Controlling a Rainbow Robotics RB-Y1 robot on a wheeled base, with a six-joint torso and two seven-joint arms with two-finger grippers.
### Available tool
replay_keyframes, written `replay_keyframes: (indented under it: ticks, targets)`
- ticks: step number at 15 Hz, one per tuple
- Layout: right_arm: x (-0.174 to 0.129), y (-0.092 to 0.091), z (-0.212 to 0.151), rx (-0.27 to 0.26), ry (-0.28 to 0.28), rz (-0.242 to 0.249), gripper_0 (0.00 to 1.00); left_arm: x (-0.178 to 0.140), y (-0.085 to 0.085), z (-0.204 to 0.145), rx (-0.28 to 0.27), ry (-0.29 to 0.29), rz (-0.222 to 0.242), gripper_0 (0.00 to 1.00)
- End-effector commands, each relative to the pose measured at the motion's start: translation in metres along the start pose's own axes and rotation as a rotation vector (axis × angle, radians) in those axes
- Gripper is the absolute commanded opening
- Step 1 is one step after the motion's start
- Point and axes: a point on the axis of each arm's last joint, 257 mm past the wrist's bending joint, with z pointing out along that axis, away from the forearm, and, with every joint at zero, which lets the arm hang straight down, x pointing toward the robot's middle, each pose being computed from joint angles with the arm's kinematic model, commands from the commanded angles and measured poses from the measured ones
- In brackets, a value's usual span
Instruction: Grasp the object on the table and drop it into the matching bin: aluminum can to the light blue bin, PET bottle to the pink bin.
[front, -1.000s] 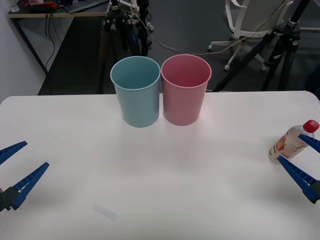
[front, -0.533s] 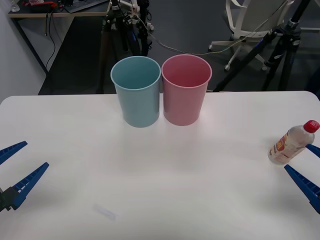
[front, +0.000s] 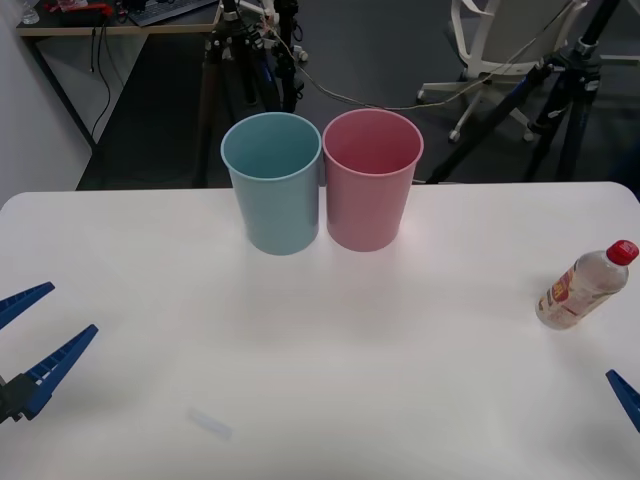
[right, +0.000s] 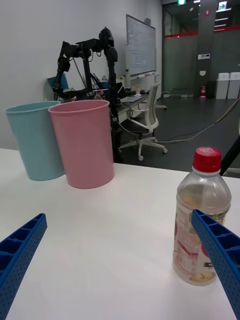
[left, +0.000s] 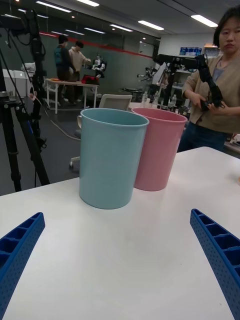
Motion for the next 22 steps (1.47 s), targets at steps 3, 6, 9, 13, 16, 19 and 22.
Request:
replay_keyframes:
  ticks: [3,6,9,13,16,19,22]
  targets:
    - [0.02,0.006,-0.014,0.081,0.013,-0.004,1.0,0.0,0.0,0.0,0.0,0.0,0.0,1.0]
    - [0.027,-0.002,-0.021,0.114,0.019,-0.026,1.0,0.0,0.0,0.0,0.0,0.0,0.0,1.0]
    - [0.05,-0.026,-0.044,0.192,0.059,0.014,1.0,0.0,0.0,0.0,0.0,0.0,0.0,1.0]
    - [0.062,-0.059,-0.06,0.269,0.059,0.036,1.0,0.0,0.0,0.0,0.0,0.0,0.0,1.0]
    - [0.063,-0.071,-0.043,0.262,0.027,0.037,1.0,0.0,0.0,0.0,0.0,0.0,0.0,1.0]
    - [0.065,-0.079,-0.027,0.256,0.011,0.036,1.0,0.0,0.0,0.0,0.0,0.0,0.0,1.0]
    - [0.076,-0.089,-0.006,0.248,0.007,0.049,1.0,0.0,0.0,0.0,0.0,0.0,0.0,1.0]
